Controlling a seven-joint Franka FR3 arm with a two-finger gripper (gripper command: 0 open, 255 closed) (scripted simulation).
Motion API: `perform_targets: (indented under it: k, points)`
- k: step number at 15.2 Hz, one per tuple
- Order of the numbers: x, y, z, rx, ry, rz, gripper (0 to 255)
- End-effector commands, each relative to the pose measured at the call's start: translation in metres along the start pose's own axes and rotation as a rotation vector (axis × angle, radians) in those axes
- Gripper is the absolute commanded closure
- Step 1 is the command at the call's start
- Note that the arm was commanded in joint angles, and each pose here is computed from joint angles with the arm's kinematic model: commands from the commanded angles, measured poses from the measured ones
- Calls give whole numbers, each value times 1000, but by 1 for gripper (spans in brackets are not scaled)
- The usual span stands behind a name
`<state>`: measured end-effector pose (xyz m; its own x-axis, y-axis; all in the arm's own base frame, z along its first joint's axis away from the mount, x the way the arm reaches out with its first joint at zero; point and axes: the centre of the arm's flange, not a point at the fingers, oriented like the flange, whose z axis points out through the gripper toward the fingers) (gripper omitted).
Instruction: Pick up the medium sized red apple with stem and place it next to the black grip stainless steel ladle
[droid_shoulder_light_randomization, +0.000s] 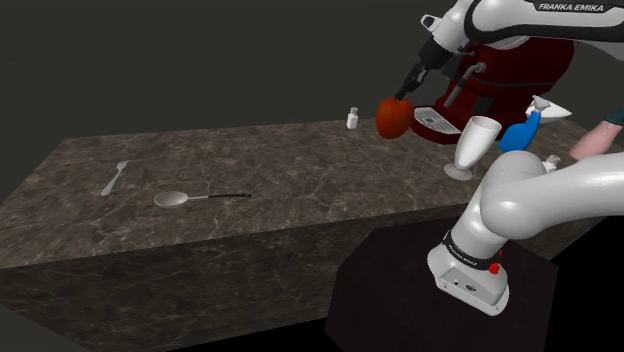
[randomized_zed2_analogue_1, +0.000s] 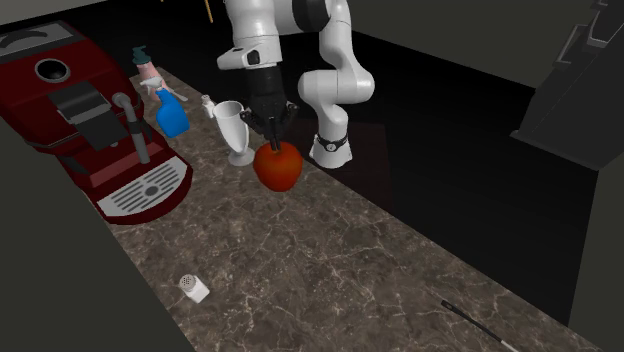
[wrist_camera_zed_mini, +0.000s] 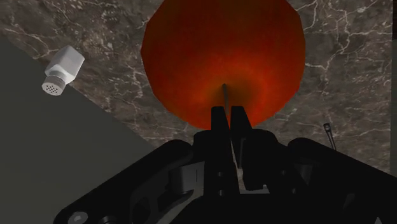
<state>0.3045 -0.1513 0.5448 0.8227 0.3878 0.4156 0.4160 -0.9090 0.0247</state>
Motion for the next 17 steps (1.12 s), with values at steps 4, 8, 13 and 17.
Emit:
perform_targets:
  k: [4, 8, 13, 17]
  points:
    - [12, 1, -24, 0, 0, 0, 255]
    - [21, 1, -43, 0, 0, 0, 255]
    - [46, -14, -47, 0, 0, 0, 255]
    - [85, -45, -30, 0, 0, 0, 255]
